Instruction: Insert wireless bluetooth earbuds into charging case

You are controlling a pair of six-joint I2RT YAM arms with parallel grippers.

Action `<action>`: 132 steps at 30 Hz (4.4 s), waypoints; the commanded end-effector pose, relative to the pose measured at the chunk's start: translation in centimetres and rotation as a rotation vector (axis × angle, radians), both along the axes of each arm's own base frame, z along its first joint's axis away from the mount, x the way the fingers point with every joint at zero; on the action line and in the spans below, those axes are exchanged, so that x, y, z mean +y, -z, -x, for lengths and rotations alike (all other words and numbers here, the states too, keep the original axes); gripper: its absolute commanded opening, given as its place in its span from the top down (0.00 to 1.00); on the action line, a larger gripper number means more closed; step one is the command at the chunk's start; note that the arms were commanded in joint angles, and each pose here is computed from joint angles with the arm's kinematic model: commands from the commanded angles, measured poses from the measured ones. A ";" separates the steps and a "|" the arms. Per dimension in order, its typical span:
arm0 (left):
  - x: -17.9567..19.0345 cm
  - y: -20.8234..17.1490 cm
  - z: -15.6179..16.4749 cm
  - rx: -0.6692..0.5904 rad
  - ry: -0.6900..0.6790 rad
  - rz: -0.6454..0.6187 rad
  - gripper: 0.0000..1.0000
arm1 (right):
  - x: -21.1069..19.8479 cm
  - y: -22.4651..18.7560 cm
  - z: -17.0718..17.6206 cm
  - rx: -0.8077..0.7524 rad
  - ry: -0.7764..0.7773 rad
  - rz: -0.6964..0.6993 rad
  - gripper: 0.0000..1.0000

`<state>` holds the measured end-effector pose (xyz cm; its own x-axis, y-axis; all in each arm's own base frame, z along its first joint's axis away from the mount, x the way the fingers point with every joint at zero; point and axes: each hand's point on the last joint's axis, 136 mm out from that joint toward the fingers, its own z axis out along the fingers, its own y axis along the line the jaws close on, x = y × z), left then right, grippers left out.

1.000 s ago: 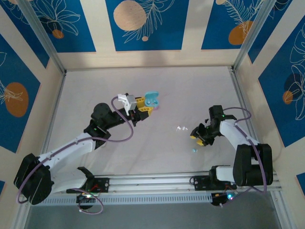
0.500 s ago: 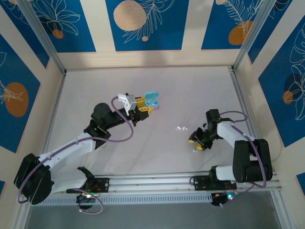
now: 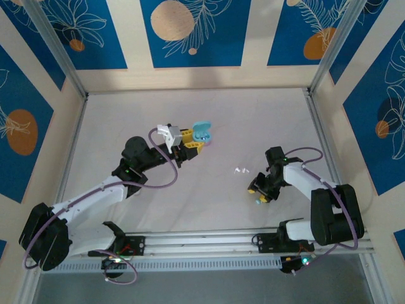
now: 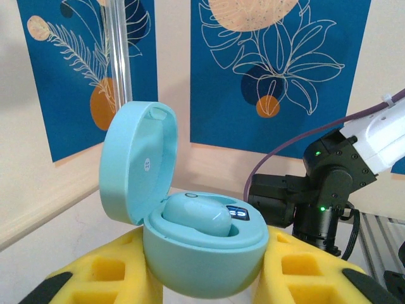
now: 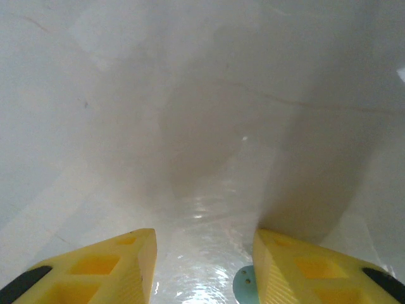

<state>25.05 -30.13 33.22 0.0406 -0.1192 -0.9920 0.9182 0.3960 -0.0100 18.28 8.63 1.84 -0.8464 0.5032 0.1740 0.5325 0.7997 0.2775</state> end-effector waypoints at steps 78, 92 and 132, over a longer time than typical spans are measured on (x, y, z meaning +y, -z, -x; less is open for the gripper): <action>-0.3 -1.1 0.3 -0.024 0.009 0.023 0.69 | -1.0 0.2 0.7 0.082 -0.081 0.195 0.71; -0.3 -1.1 0.3 -0.021 0.010 0.022 0.69 | -0.5 -0.1 0.3 0.052 -0.101 0.176 0.78; -1.3 -0.8 0.8 -0.007 0.082 0.008 0.70 | 17.0 -35.5 -5.5 -1.024 -0.672 -0.674 0.78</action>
<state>25.16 -30.93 31.81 0.0056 -0.0944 -0.9955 0.9313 0.3631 -0.0292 24.32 24.86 35.79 -0.8061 0.0449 -0.5900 -0.5177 0.4293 0.7400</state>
